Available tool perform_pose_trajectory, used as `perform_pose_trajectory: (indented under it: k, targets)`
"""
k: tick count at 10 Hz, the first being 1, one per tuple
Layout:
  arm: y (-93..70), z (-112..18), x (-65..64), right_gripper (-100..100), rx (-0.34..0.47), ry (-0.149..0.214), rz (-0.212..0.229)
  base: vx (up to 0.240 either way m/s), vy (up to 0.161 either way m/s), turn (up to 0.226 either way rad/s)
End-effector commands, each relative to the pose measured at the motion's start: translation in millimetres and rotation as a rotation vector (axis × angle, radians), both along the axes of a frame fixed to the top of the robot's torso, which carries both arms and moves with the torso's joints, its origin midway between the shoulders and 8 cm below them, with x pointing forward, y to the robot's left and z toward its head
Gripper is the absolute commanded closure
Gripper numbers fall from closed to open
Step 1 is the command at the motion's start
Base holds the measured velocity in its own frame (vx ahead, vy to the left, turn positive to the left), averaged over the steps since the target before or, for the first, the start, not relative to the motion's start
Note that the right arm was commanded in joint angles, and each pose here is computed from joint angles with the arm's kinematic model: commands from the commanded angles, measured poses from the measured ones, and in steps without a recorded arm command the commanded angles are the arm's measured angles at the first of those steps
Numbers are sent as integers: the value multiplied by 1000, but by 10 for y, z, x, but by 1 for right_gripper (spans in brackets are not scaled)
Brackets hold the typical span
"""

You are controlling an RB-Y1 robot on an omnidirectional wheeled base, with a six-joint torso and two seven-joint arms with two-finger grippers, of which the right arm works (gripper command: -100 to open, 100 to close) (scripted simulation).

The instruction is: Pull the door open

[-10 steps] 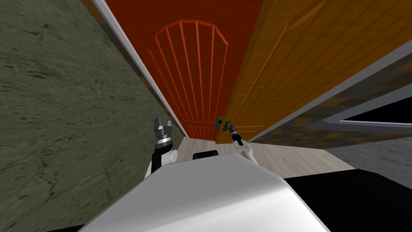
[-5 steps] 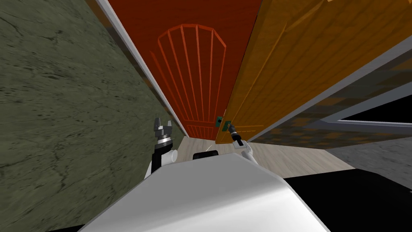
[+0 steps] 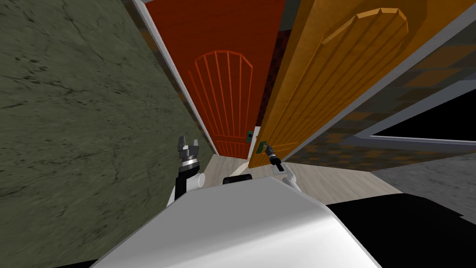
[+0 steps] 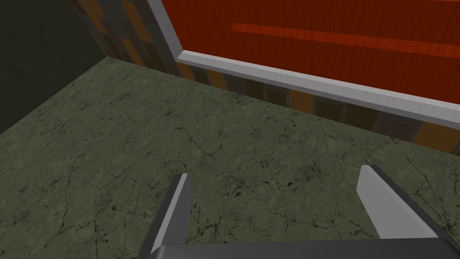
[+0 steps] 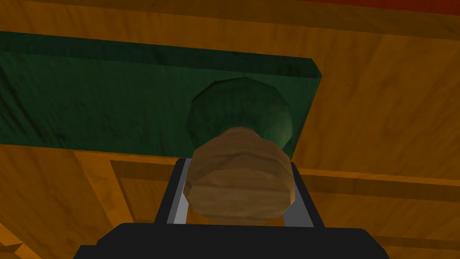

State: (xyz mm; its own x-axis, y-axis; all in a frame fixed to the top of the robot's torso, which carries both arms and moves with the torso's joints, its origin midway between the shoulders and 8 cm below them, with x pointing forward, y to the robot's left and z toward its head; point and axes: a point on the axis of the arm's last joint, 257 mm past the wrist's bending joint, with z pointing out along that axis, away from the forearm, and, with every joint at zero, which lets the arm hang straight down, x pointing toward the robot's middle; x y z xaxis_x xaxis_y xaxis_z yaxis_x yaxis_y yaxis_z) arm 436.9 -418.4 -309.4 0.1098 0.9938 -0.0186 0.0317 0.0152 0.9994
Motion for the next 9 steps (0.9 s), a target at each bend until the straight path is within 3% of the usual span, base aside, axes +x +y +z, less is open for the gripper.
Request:
perform_pose_trajectory:
  k: [1,5,6,9]
  targets:
    - [5,29,-30,100,-2,-4,20,-223,-110,159]
    - [329,130,-23,100,17,-30,122,-156,-101,203]
    - [236,102,-35,100,7,-18,97,-40,-51,54]
    - [273,119,-151,100,10,-26,140,-175,-70,134]
